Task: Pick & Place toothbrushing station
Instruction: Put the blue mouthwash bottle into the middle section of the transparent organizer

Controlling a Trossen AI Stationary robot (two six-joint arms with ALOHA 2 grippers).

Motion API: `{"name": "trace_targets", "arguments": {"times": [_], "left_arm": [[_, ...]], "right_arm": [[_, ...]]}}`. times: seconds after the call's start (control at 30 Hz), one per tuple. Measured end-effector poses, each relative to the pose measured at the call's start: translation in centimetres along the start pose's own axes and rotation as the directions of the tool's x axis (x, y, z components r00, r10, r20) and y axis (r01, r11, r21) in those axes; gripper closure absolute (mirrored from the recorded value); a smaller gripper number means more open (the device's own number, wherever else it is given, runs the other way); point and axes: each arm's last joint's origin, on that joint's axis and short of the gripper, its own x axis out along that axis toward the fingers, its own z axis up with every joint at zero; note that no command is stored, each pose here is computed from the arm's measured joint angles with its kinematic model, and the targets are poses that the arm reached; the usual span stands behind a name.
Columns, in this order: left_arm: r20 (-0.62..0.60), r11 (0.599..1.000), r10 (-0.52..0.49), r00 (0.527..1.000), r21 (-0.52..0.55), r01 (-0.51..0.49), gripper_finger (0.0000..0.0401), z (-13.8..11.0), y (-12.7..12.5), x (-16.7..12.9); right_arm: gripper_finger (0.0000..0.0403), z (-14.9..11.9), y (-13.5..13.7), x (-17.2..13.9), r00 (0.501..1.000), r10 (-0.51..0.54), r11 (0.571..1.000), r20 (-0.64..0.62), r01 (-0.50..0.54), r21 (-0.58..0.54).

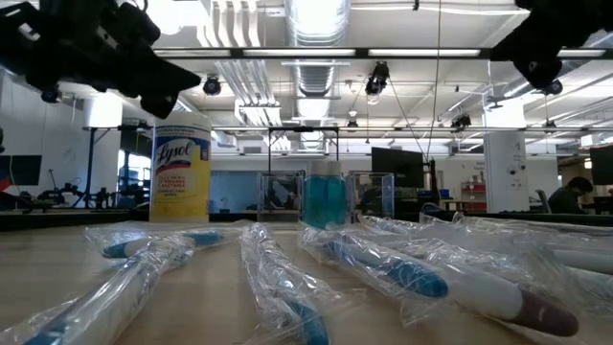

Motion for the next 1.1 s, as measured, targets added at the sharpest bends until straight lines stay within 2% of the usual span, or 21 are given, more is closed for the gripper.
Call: {"name": "trace_targets", "arguments": {"times": [0.07,0.13,0.23,0.33,0.4,0.63,0.73,1.03,1.1], "left_arm": [[0.012,1.000,0.011,1.000,0.018,-0.012,0.0391,-0.1,0.0,-0.3],[0.023,1.000,0.011,1.000,0.027,-0.012,0.0389,0.0,-0.1,-0.5],[0.032,1.000,0.010,0.999,0.029,-0.011,0.0387,0.1,-0.1,-0.6],[0.039,0.999,0.009,0.999,0.034,-0.010,0.0390,0.2,-0.1,-0.7],[0.036,0.999,0.008,0.999,0.038,-0.009,0.0394,0.1,-0.1,-0.7],[-0.032,0.999,-0.004,0.999,0.033,0.005,0.0393,-0.8,-0.1,-0.6],[-0.042,0.999,-0.023,0.999,0.033,0.024,0.0385,-1.0,-0.2,-0.7],[-0.057,0.996,-0.065,0.996,0.058,0.068,0.0389,-1.3,-0.3,-0.7],[-0.057,0.995,-0.075,0.996,0.060,0.078,0.0393,-1.3,-0.3,-0.7]], "right_arm": [[0.0394,0.9,0.7,0.2,0.985,-0.077,0.995,-0.156,0.087,0.053],[0.0394,1.6,1.6,0.8,0.930,-0.146,0.977,-0.336,0.189,0.099],[0.0394,1.9,3.0,1.9,0.774,-0.207,0.933,-0.598,0.341,0.118],[0.0394,1.5,4.8,3.3,0.598,-0.205,0.886,-0.775,0.450,0.112],[0.0394,1.0,6.0,4.4,0.505,-0.197,0.866,-0.841,0.491,0.092],[0.0394,-2.0,10.8,6.9,0.272,-0.160,0.815,-0.949,0.579,0.029],[0.0394,-3.2,12.7,7.2,0.227,-0.182,0.780,-0.957,0.626,0.000],[0.0394,-8.3,16.5,7.2,0.120,-0.308,0.604,-0.944,0.791,-0.097],[0.0394,-9.4,17.0,7.0,0.100,-0.319,0.590,-0.943,0.799,-0.115]]}}
